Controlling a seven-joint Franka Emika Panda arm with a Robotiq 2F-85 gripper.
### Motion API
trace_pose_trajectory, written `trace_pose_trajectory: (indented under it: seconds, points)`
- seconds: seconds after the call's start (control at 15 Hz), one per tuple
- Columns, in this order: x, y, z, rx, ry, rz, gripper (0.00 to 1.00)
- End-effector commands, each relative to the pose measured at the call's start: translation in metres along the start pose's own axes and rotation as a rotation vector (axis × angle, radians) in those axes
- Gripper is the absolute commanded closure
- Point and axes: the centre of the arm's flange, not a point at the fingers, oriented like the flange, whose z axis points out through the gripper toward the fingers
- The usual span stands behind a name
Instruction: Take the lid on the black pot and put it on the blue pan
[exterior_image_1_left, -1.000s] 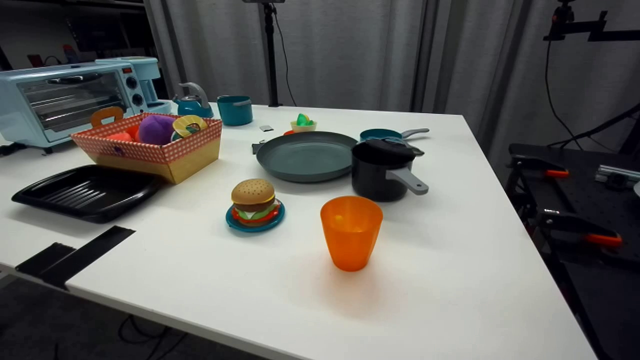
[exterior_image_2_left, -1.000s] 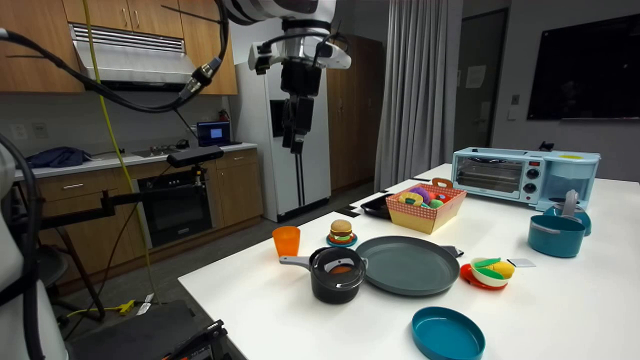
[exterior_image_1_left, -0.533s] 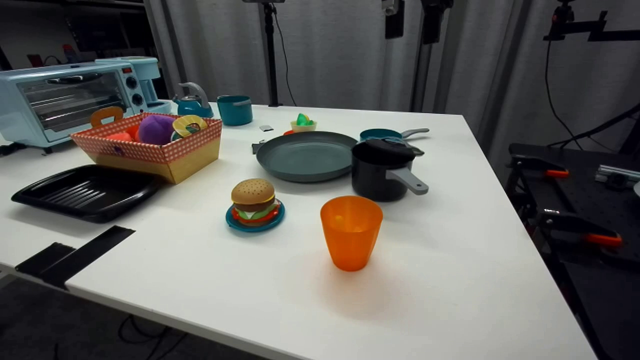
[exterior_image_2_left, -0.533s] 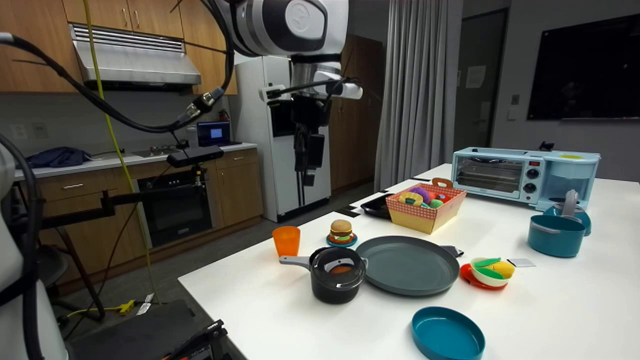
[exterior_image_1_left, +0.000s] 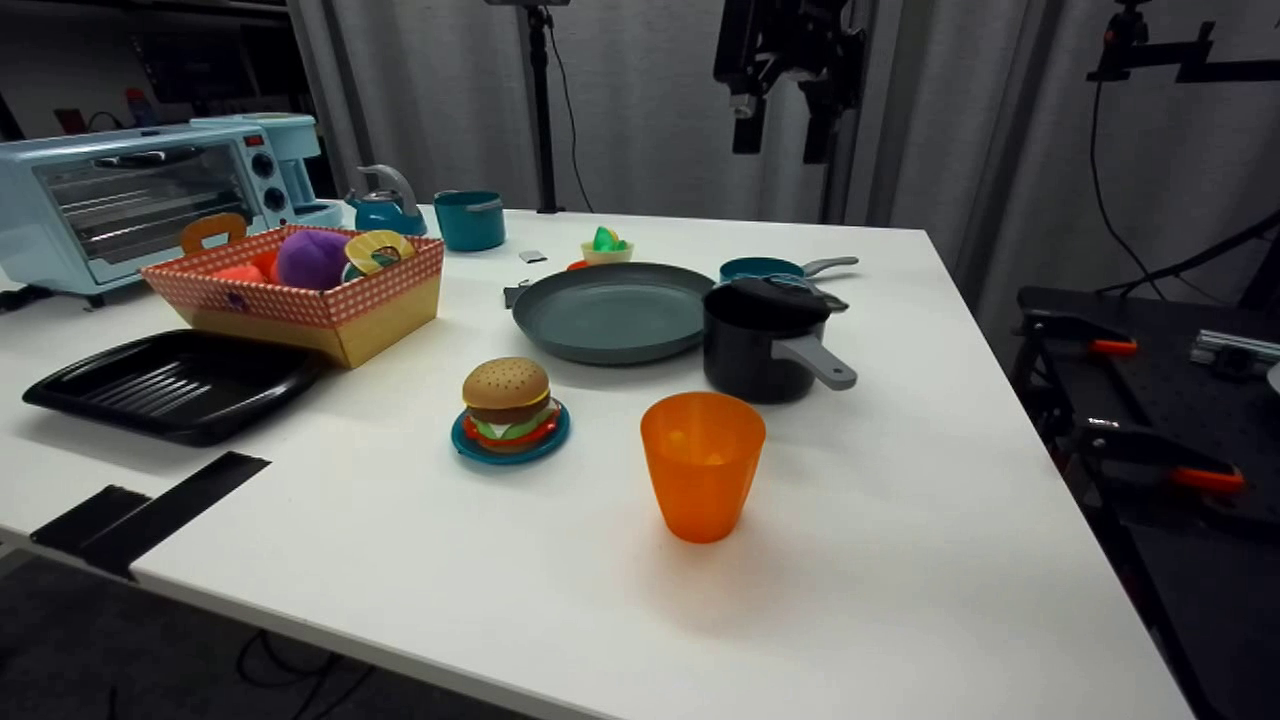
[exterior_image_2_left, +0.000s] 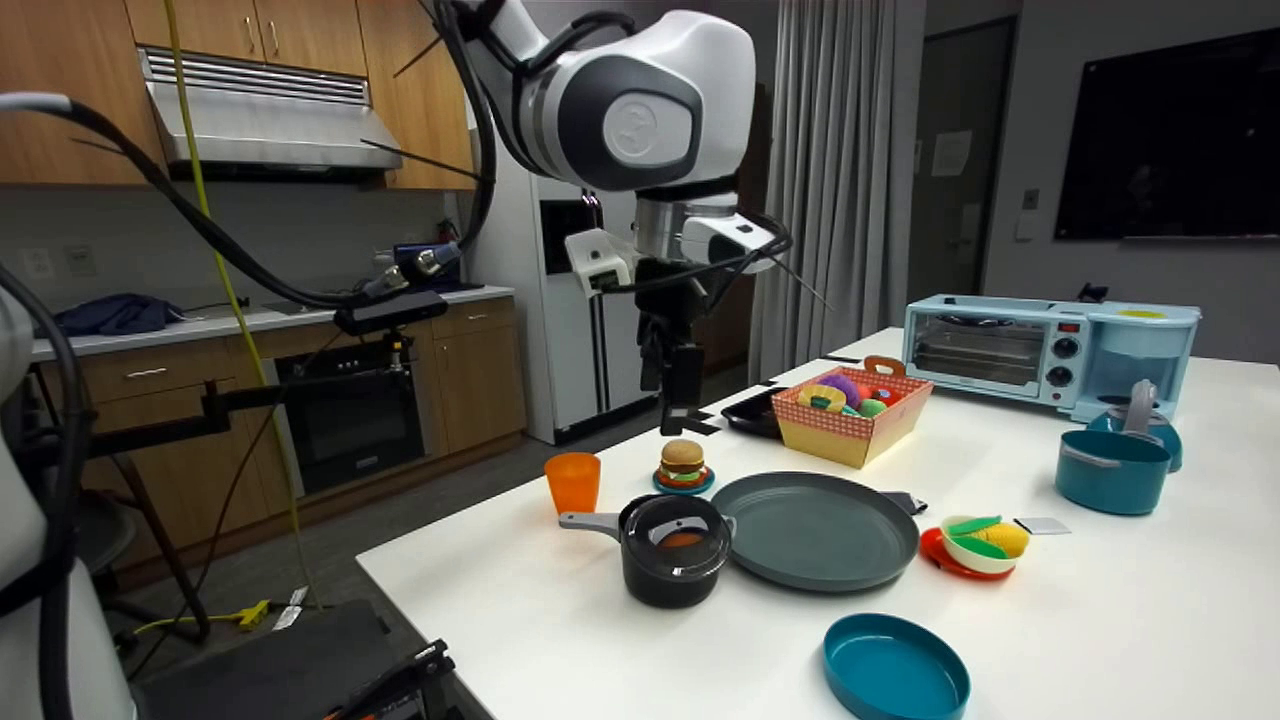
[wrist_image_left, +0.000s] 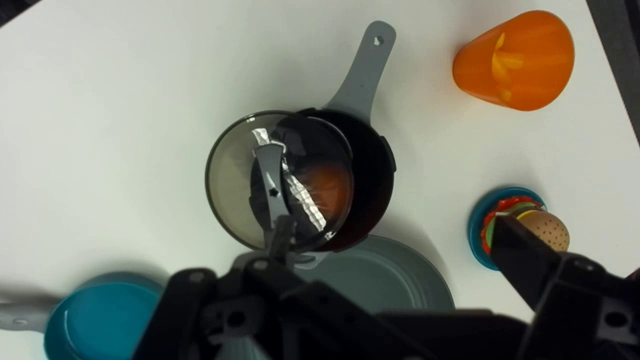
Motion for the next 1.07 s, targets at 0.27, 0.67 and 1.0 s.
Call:
trace_pose_trajectory:
  seconds: [0.27, 0.67, 1.0]
  points:
    - [0.008, 0.014, 0.01, 0.025, -0.018, 0.033, 0.0]
    - [0.013, 0.011, 0.021, -0.011, -0.034, -0.011, 0.0]
    - [0.021, 0.02, 0.041, -0.076, -0.052, -0.076, 0.0]
